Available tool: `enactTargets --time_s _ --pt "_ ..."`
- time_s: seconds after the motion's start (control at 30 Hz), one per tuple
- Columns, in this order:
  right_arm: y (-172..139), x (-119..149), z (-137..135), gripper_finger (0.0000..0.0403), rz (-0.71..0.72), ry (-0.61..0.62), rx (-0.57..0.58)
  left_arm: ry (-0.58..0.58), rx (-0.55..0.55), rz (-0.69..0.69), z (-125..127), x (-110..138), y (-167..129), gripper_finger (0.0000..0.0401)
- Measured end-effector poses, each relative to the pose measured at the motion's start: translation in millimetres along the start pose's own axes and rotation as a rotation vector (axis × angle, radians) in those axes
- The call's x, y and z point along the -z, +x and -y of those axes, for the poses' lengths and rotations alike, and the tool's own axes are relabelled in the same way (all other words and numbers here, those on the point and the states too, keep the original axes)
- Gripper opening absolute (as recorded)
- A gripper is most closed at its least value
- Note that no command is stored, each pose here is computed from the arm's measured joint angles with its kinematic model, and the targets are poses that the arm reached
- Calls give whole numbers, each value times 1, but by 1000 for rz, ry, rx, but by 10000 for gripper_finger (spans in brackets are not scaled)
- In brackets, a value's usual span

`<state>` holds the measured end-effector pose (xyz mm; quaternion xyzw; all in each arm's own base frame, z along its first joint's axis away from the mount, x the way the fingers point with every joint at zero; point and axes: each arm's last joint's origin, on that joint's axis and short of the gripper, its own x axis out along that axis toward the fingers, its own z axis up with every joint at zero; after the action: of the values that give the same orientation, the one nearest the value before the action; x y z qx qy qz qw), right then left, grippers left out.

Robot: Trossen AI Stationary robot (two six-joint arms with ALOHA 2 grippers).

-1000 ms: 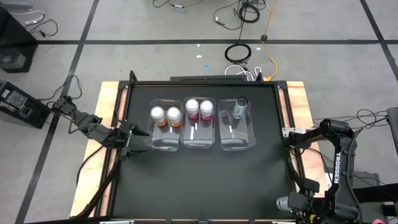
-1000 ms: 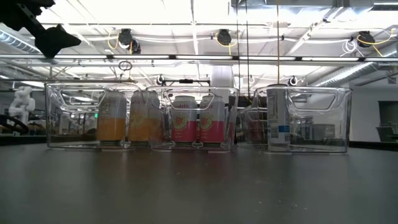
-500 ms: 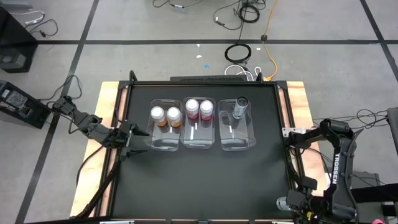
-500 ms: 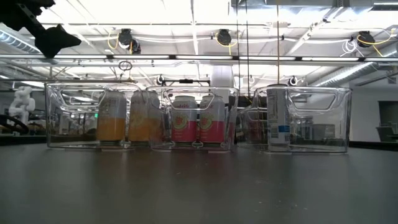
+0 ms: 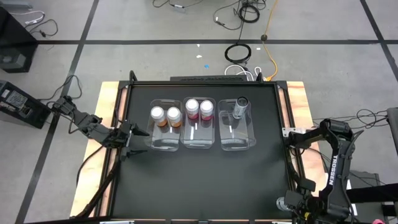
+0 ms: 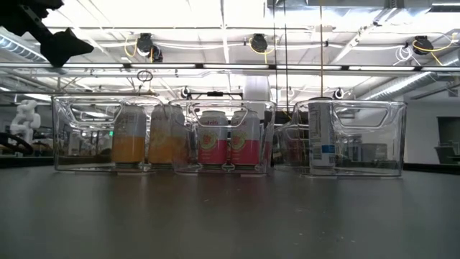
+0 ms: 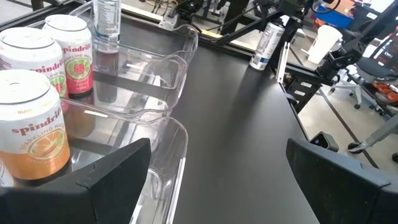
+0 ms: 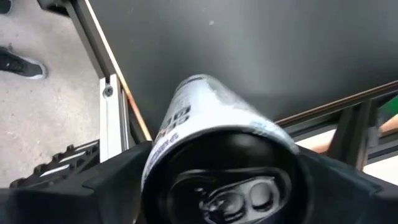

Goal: Sort soda cans
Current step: Put the white-blue soda can into the right transparent bin

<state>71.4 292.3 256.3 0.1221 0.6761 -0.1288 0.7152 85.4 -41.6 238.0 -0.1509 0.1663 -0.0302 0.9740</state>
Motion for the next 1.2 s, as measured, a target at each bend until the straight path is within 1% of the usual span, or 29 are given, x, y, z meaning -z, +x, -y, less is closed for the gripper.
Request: enactTargets --time_s 0.07,0.27,0.5,0.6,0.73,0.93,1.07,1.2 --pt "1 0 -1 328 -8 2 -11 0 0 0 0 0 0 383" --pt "1 -2 -2 237 -8 35 -21 22 -3 -5 0 0 0 383" --pt "0 -12 -3 235 -16 68 -27 40 -13 -26 -1 3 0 383" --pt "-5 -22 0 235 -8 122 -31 41 -13 -26 -1 3 0 383" --pt "-23 -36 9 235 -6 199 -30 53 -27 -46 -3 5 0 383" --pt "-56 -61 27 235 6 284 -31 61 -44 -54 -4 6 0 383" --pt "-79 -83 39 235 60 350 -36 65 -48 -61 -4 7 0 383" --pt "-97 -114 46 235 132 382 -92 79 -72 -78 -6 9 0 383"
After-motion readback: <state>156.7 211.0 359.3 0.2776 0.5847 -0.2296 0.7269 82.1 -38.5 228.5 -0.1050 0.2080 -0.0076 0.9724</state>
